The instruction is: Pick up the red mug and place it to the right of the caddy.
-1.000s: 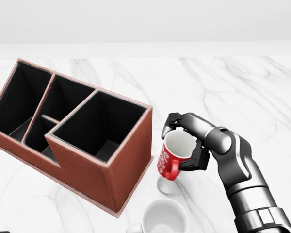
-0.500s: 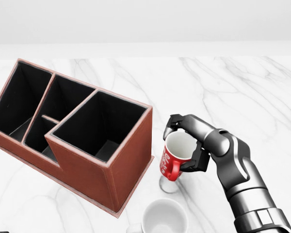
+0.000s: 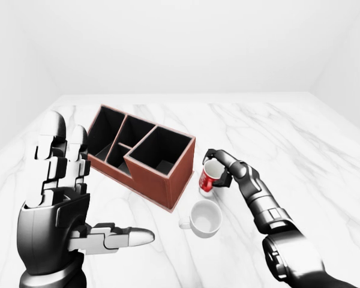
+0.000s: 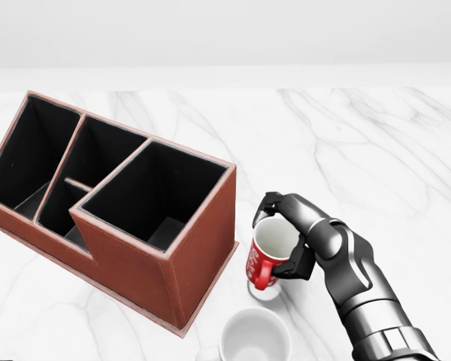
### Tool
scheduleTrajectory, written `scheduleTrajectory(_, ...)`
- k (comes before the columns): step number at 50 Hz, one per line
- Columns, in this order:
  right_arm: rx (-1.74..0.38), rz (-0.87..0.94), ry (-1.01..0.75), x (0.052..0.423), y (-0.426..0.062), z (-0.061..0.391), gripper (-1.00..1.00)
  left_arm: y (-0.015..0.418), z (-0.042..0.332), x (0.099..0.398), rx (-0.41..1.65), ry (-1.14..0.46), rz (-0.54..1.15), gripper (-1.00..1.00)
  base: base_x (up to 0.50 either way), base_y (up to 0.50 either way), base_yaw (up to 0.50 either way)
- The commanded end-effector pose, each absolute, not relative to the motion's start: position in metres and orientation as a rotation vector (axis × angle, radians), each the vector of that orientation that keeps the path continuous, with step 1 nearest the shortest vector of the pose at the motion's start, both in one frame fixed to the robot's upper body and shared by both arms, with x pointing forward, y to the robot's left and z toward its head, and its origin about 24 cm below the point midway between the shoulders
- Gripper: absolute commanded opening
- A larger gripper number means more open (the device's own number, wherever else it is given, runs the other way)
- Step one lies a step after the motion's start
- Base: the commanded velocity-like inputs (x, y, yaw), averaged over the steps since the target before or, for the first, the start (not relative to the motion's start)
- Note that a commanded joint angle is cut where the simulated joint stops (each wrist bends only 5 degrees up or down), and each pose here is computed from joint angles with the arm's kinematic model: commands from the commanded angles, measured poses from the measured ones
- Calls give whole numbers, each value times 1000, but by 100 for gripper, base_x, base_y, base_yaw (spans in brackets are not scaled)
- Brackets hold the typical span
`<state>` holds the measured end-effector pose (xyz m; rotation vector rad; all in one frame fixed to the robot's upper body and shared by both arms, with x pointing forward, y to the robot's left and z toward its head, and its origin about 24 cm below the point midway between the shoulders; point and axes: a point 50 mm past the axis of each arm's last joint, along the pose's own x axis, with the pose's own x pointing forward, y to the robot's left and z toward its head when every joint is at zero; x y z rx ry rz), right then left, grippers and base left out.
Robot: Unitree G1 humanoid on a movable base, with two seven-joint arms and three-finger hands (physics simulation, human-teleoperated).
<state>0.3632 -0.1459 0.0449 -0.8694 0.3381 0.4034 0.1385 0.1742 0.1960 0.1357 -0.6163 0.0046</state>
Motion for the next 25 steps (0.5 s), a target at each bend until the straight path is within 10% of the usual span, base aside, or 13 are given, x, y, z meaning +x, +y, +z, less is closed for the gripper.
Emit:
scheduleTrajectory(1, -915, 385, 377, 359, -144, 31, -100, 175, 195, 138, 129, -610, 3, 100, 0, 0, 0)
scheduleTrajectory(25, -888, 298, 398, 365, -148, 27, -100, 174, 194, 138, 125, -604, -3, 100, 0, 0, 0)
